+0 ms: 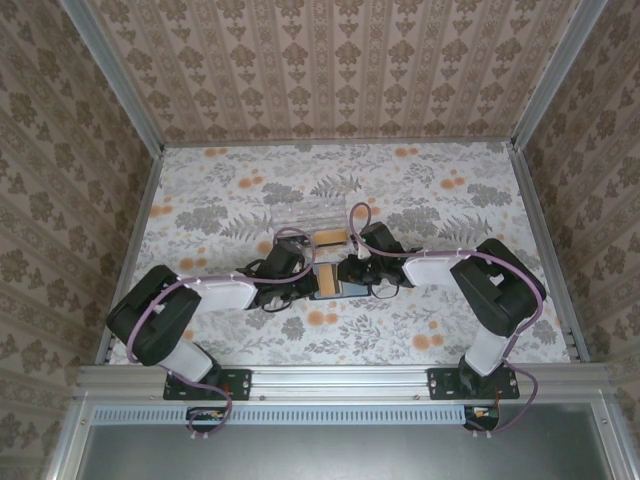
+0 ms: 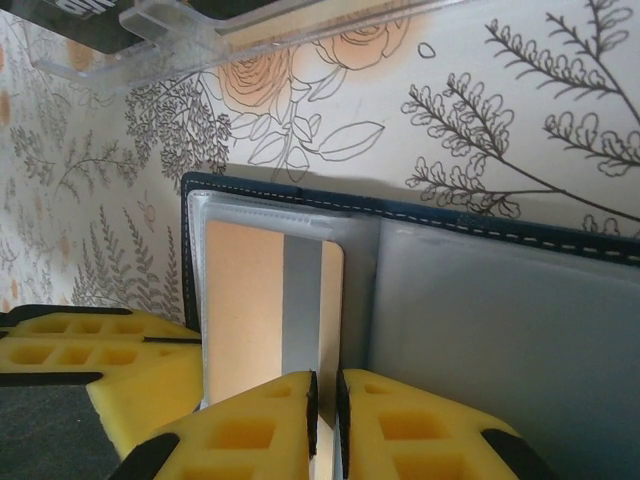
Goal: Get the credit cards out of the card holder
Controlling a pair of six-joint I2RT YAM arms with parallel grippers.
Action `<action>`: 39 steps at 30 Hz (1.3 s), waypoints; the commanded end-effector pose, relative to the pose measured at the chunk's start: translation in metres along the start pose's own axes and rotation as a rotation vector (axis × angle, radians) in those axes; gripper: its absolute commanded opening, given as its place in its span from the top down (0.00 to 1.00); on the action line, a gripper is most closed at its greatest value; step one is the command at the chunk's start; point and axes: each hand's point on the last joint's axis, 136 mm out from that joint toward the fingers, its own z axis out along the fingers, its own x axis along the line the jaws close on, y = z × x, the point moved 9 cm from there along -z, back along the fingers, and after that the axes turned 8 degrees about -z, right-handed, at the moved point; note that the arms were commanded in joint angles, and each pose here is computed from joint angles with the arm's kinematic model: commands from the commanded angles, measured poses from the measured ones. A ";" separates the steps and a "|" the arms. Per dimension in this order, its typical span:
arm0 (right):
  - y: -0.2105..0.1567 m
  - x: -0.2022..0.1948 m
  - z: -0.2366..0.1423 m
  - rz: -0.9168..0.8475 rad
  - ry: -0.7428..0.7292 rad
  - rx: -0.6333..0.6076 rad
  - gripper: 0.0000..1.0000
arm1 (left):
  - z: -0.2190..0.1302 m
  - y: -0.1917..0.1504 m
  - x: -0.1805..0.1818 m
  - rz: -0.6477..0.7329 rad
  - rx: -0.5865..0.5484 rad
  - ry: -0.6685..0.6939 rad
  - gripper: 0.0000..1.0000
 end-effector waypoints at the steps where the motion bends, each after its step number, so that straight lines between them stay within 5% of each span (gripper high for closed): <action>1: -0.002 0.003 0.005 0.014 0.051 0.019 0.83 | 0.005 -0.003 0.002 -0.011 0.027 0.020 1.00; 9: -0.005 -0.006 0.002 0.040 0.039 0.011 1.00 | 0.004 -0.004 0.003 -0.014 0.028 0.030 1.00; 30: -0.005 -0.031 -0.019 0.091 0.012 -0.022 1.00 | -0.014 0.000 -0.004 0.018 -0.009 0.063 1.00; 34: -0.006 -0.031 -0.018 0.092 0.019 -0.016 1.00 | -0.027 0.007 -0.018 0.059 -0.039 0.041 0.86; 39: -0.007 -0.031 -0.016 0.089 0.026 -0.013 1.00 | -0.027 0.011 -0.037 0.108 -0.038 -0.008 0.88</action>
